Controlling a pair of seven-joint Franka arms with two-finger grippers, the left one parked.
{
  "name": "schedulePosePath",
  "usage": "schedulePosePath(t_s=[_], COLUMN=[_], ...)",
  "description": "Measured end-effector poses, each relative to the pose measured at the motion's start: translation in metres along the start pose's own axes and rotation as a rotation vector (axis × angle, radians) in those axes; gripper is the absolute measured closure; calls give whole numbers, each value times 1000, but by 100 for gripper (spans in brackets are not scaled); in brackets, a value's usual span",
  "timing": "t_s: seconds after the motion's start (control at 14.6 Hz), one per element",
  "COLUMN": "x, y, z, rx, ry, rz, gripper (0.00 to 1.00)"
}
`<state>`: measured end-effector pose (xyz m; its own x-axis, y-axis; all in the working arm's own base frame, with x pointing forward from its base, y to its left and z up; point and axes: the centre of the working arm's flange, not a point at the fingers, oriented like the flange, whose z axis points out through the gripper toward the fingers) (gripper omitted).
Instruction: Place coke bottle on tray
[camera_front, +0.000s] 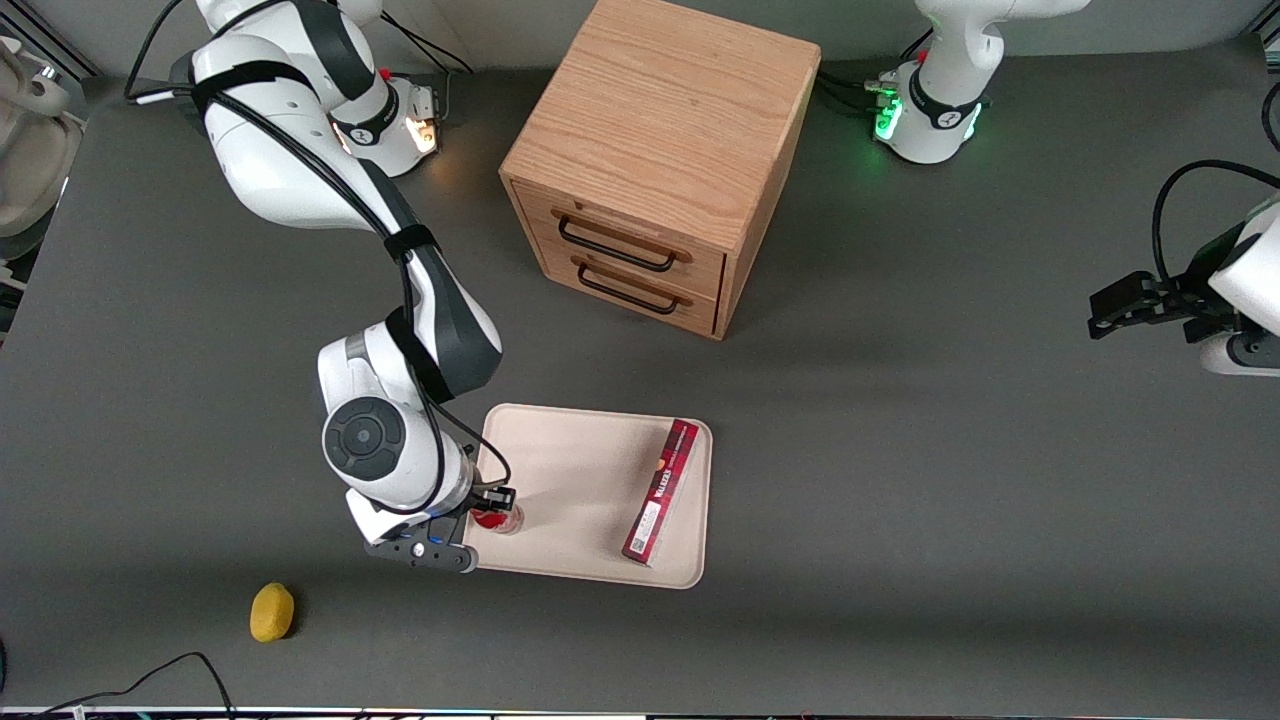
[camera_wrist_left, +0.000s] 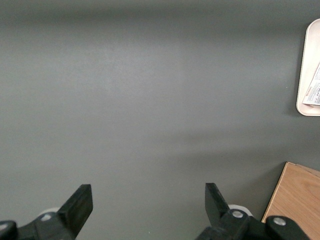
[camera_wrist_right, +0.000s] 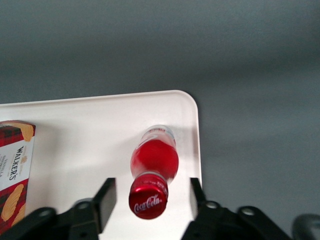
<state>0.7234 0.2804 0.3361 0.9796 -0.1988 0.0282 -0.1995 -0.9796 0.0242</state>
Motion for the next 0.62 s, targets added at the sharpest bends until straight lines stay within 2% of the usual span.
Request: schedulePosePath(t_s=[0.14,0.21,0.48,0.62], x=[-6,-12,-63,-97], y=[12,24,113,155], z=[-24,-46,-160,-206], rx=[-23,-30,-49,-37], ry=[-27,-34,-43,-85], rz=[-10,-36,-136,-184], gripper=[4,0,0,0])
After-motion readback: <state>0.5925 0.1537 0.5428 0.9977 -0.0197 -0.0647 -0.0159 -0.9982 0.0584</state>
